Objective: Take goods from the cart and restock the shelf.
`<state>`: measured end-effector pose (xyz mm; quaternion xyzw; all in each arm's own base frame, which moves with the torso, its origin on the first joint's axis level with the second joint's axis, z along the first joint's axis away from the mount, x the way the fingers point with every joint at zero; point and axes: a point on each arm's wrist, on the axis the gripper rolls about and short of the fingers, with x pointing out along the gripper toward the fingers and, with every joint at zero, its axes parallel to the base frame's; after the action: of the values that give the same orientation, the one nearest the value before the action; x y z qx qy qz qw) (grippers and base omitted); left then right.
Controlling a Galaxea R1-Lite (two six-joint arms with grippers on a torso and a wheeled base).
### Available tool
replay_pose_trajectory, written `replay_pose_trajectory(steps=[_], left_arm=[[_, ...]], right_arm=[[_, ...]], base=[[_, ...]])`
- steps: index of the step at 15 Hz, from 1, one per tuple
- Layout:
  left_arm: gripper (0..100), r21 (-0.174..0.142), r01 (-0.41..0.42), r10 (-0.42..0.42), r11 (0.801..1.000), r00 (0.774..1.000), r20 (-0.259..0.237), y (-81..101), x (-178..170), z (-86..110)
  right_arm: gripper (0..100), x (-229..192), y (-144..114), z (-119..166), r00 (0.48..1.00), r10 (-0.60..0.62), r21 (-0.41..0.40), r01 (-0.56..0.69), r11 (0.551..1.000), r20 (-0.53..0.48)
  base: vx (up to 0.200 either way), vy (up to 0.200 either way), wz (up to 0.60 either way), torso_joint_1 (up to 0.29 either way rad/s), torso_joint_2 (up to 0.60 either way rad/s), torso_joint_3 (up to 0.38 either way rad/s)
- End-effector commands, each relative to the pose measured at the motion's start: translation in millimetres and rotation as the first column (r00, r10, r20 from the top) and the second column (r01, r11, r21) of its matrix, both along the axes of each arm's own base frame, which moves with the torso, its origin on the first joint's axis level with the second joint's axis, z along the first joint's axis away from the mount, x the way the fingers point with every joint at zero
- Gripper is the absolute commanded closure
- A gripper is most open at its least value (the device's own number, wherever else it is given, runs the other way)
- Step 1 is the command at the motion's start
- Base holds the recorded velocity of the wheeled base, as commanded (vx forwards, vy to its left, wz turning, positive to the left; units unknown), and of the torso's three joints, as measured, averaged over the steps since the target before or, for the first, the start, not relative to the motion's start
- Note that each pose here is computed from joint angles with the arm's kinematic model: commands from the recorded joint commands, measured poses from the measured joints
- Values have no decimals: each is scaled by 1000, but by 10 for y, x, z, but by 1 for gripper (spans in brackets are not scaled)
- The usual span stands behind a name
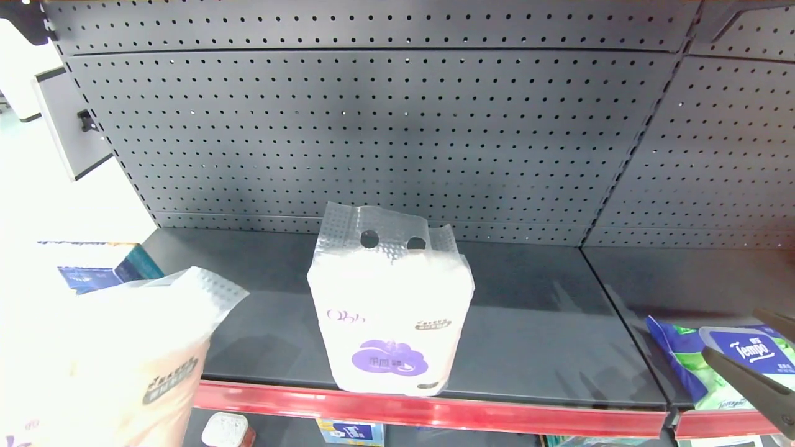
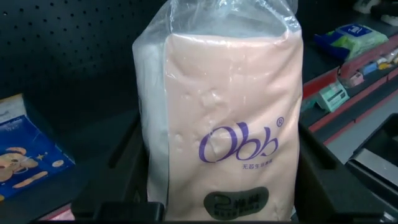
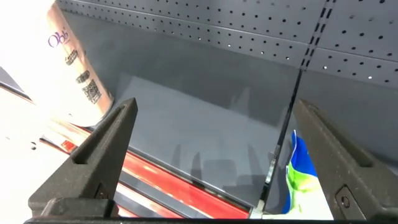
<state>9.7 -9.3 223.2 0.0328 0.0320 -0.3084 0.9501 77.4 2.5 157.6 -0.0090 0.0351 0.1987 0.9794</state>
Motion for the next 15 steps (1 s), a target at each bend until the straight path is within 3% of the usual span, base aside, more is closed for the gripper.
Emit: replay_pose_trajectory(steps=[1,3,8,15], left_arm=[[100,6,-3,4,1000,999,-38,-77,172,72],[100,-4,-21,21,1000,1000,-24,-159,369,141],[100,24,-136,137,990,988,-70,-244,827,136],[100,23,-140,142,990,988,-68,-427,1425,174]], right_arm=[[0,5,1,-3,1000,2,0,-2,1000,-3],[0,1,1,18,1000,3,-1,-3,1000,8],[0,8,4,43,1000,14,-1,-14,1000,16],[0,27,40,66,998,61,0,-61,998,16]], base=[[0,0,0,0,0,0],[0,0,0,0,0,0],[0,0,0,0,0,0],[0,0,0,0,0,0]])
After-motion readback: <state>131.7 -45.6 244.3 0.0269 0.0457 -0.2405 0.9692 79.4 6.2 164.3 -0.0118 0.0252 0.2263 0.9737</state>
